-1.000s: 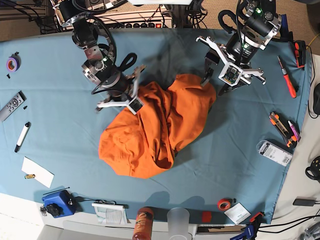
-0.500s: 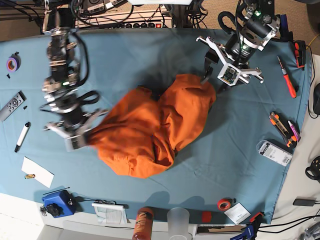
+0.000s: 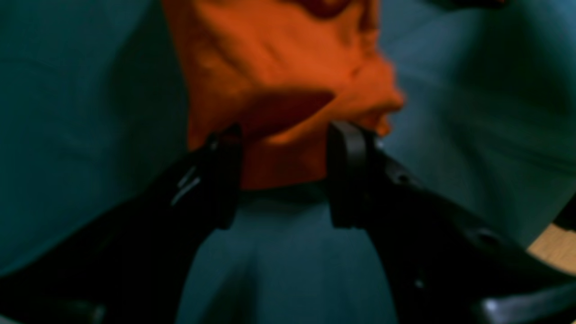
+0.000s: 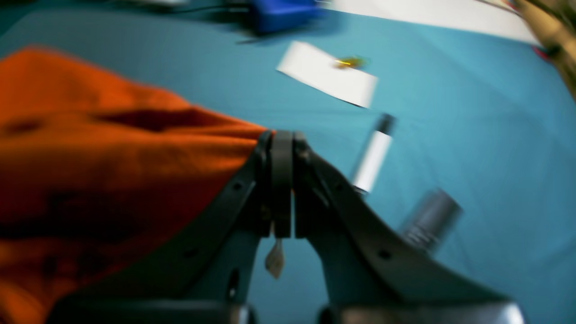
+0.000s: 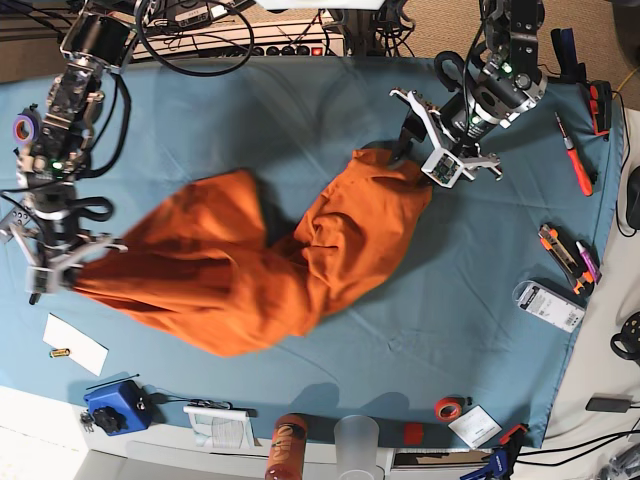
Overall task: Layout the t-shirt on the table in an organized manner, then fold the t-shirt properly
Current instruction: 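Grasp the shirt with both grippers and pull the right gripper outward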
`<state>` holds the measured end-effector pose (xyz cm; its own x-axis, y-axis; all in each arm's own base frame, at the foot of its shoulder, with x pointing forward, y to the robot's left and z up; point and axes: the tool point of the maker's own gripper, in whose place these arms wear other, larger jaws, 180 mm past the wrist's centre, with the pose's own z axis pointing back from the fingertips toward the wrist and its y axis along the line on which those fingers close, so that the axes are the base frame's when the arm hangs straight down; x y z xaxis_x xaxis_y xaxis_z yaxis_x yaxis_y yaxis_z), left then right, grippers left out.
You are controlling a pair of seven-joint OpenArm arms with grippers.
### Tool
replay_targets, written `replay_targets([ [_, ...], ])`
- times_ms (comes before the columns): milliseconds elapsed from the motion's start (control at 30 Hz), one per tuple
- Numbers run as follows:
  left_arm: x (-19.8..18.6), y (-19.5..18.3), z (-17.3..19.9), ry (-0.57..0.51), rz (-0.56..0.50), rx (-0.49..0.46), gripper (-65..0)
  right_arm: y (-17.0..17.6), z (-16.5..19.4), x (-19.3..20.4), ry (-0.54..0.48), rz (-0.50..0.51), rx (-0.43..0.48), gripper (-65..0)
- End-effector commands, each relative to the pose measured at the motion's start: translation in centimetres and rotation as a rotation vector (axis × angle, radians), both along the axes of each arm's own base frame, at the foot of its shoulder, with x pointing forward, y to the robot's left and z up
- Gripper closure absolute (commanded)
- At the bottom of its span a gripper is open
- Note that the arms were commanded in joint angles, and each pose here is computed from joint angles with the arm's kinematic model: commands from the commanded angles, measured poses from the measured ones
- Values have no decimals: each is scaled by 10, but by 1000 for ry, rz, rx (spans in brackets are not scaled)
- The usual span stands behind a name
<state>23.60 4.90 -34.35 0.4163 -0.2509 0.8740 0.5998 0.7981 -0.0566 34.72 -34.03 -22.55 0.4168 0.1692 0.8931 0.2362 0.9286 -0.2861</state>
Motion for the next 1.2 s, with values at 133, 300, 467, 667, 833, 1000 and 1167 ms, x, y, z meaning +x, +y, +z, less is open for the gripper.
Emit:
replay_targets([
  [133,-3,-18,16,-41,-67,-66,-312,-37,4,-9,-19,-97,16,0],
  [300,-15,-55,14,-36,-169,-65,-312,-46,-22,-11,31,-118,55,0],
  [467,1,-64,10,-98,-130,91,-314,-49,-26,-13,51,-128,47,0],
  [667,9,-69,1,-133,-127,219,-374,-41,-32,-11,93,-68,31,0],
  [833,-1,-68,-29,-41,-144,258,-374,-36,-34,-10,110,-31,22,-130],
  [1000,19,-54,-34,-42,-35,270,-373,-36,-32,-10,104,-32,20,-147],
  [1167,40,-42,-36,-41,29,297,-141,-33,-19,-8,74,-23,0,-147],
])
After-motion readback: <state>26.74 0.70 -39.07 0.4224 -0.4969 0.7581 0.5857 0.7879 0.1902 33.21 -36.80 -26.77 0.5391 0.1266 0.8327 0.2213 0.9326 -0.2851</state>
